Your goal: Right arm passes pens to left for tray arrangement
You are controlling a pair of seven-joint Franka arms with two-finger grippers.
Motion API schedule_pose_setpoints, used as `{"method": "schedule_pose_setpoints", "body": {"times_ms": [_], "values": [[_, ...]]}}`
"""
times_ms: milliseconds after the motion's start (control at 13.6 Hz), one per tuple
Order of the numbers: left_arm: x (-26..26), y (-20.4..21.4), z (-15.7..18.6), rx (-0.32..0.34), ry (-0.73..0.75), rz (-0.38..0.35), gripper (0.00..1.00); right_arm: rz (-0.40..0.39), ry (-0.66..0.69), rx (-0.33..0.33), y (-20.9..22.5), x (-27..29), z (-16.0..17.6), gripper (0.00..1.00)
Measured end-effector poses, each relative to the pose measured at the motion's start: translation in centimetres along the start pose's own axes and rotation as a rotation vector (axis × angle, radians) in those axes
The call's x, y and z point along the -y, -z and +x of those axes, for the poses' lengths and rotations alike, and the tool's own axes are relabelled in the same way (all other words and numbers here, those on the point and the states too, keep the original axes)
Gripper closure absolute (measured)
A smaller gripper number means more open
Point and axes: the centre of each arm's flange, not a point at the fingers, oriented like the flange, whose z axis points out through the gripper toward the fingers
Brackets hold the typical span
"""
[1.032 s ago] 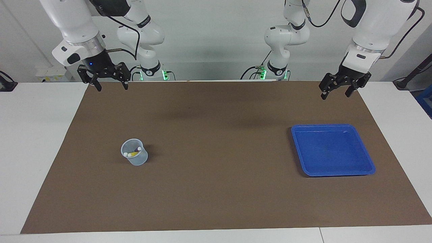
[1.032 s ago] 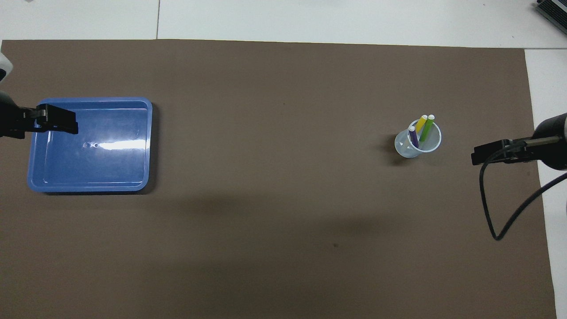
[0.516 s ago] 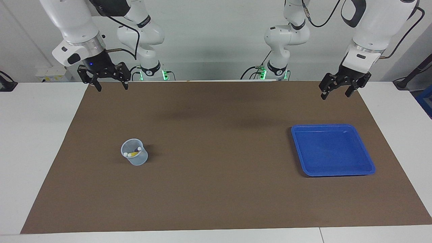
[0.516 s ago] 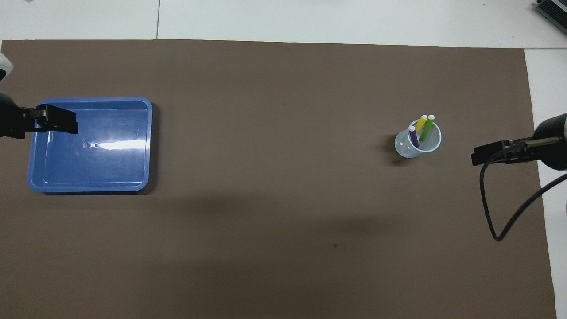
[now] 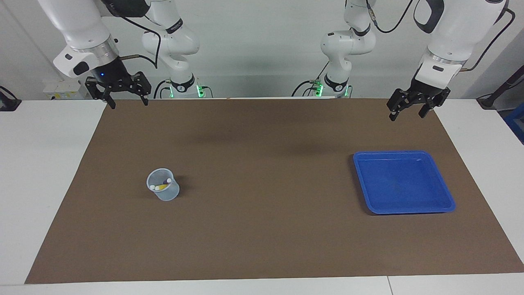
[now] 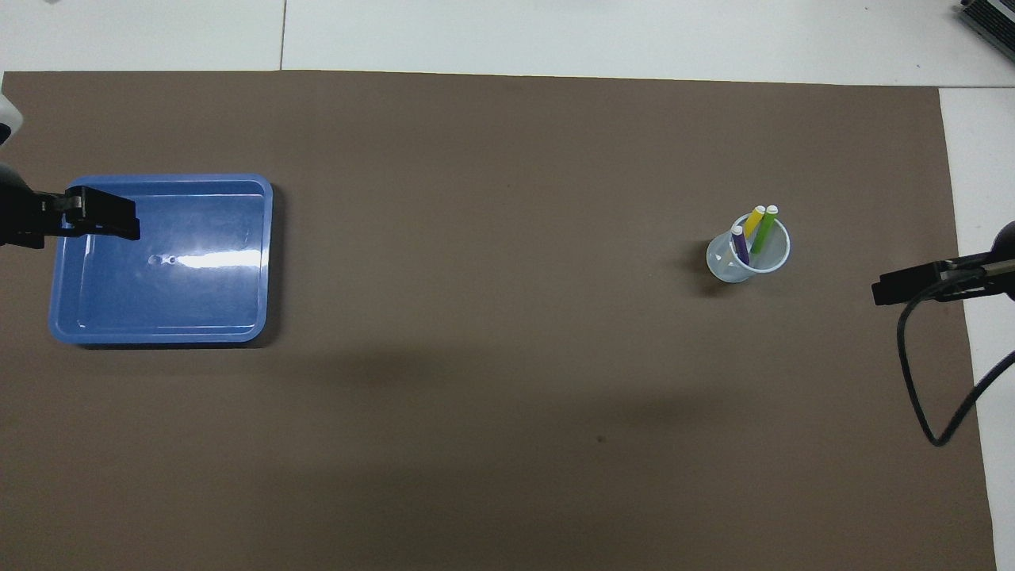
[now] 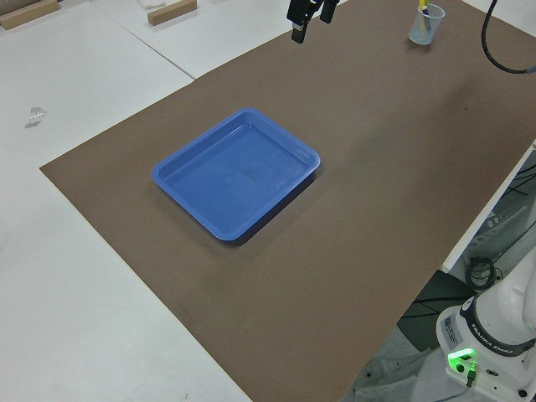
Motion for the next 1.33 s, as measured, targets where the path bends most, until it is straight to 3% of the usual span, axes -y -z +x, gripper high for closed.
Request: {"method": "schedule_pose_setpoints", "body": {"times_ms": [295, 516, 1327], "values": [[0.0, 0.0, 0.0, 0.000, 0.000, 0.000, 0.00, 0.001, 0.002, 0.011, -0.6, 0.1, -0.2, 0.00], [0.0, 0.0, 0.0, 0.000, 0.000, 0.000, 0.00, -0.006, 0.005, -0.050, -0.9, 0.2, 0.6, 0.00], [0.0, 0.0, 0.0, 0.000, 0.000, 0.000, 0.00, -0.020, 0.016, -0.179, -7.1, 0.6, 2.7, 0.06]]}}
